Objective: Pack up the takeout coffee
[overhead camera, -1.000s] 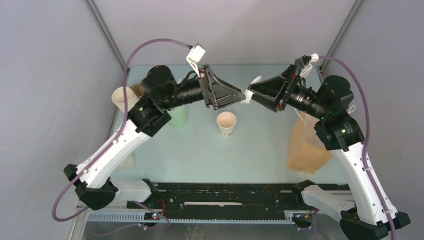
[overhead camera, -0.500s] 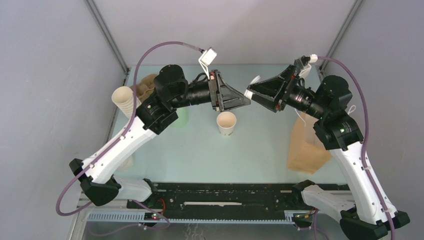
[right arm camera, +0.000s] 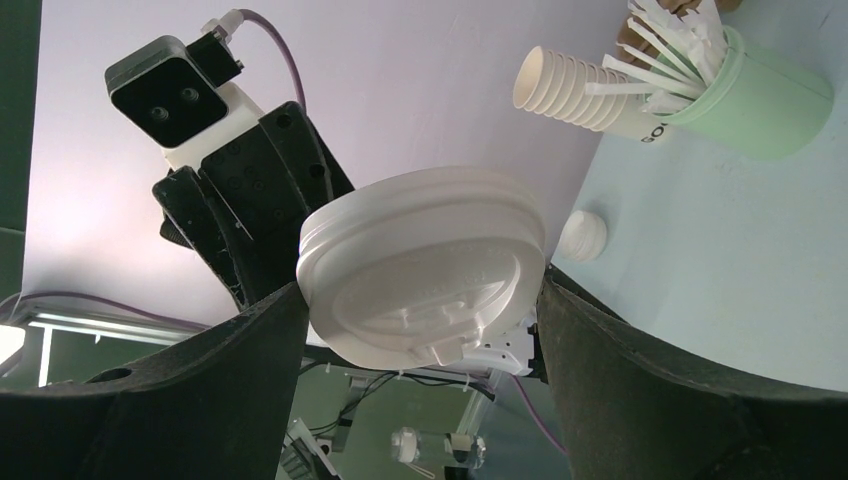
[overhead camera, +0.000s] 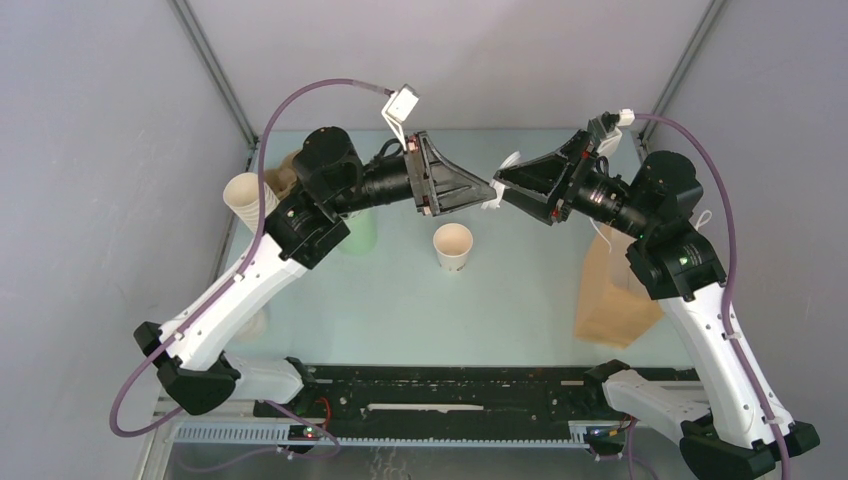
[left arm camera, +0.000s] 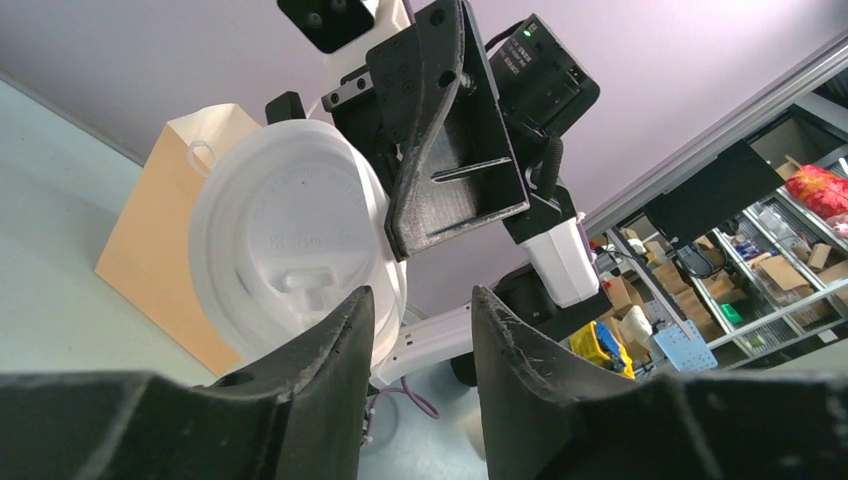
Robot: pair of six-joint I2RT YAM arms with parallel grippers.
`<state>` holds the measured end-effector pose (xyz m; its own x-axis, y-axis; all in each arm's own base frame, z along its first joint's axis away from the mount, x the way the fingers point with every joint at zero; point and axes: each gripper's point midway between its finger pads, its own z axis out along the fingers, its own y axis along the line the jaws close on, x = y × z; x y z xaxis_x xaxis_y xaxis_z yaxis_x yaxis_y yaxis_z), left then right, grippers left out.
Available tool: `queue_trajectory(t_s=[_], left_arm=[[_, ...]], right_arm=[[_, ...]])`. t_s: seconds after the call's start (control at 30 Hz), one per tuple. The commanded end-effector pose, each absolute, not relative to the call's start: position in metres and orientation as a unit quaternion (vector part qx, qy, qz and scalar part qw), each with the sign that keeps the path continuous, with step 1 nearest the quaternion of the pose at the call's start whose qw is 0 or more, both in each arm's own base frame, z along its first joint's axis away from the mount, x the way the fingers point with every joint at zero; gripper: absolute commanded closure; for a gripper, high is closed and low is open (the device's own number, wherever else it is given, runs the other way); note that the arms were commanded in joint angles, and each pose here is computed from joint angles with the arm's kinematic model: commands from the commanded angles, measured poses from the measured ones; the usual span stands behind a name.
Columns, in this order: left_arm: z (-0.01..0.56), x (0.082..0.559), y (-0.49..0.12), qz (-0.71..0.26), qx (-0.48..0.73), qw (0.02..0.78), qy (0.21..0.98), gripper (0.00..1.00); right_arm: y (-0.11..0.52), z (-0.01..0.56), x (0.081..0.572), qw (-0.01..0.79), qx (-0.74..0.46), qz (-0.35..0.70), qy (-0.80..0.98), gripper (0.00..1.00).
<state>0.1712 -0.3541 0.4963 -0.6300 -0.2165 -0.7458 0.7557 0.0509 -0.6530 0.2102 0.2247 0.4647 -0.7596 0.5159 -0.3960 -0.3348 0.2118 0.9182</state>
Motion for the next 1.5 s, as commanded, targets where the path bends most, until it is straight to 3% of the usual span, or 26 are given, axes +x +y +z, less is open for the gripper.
queue_trajectory(t_s=[0.0,0.4,0.6,0.7,0.77,1.03,1.47], left_arm=[[0.517,0.159,-0.347,-0.673,0.226,0.377,0.595,0.57],[0.509,0.165,-0.352,-0.663,0.223,0.366,0.614,0.72],[0.507,0.168,-0.352,-0.655,0.219,0.369,0.622,0.89],[0.509,0.171,-0.349,-0.652,0.211,0.377,0.623,0.99],[0.510,0.174,-0.347,-0.651,0.200,0.381,0.625,1.00],[0.528,0.179,-0.329,-0.701,0.161,0.378,0.582,1.00],[0.514,0.169,-0.334,-0.695,0.207,0.355,0.590,1.00]], right_arm=[[0.225,0.474,0.210,0.353,0.059,0.631,0.688,0.11],[0.228,0.474,0.211,0.351,0.058,0.633,0.687,0.11],[0.229,0.474,0.212,0.349,0.058,0.635,0.687,0.11],[0.230,0.475,0.210,0.350,0.055,0.635,0.687,0.05],[0.229,0.475,0.209,0.354,0.052,0.633,0.687,0.01],[0.225,0.478,0.201,0.364,0.046,0.650,0.666,0.00],[0.231,0.485,0.200,0.363,0.038,0.662,0.655,0.00]])
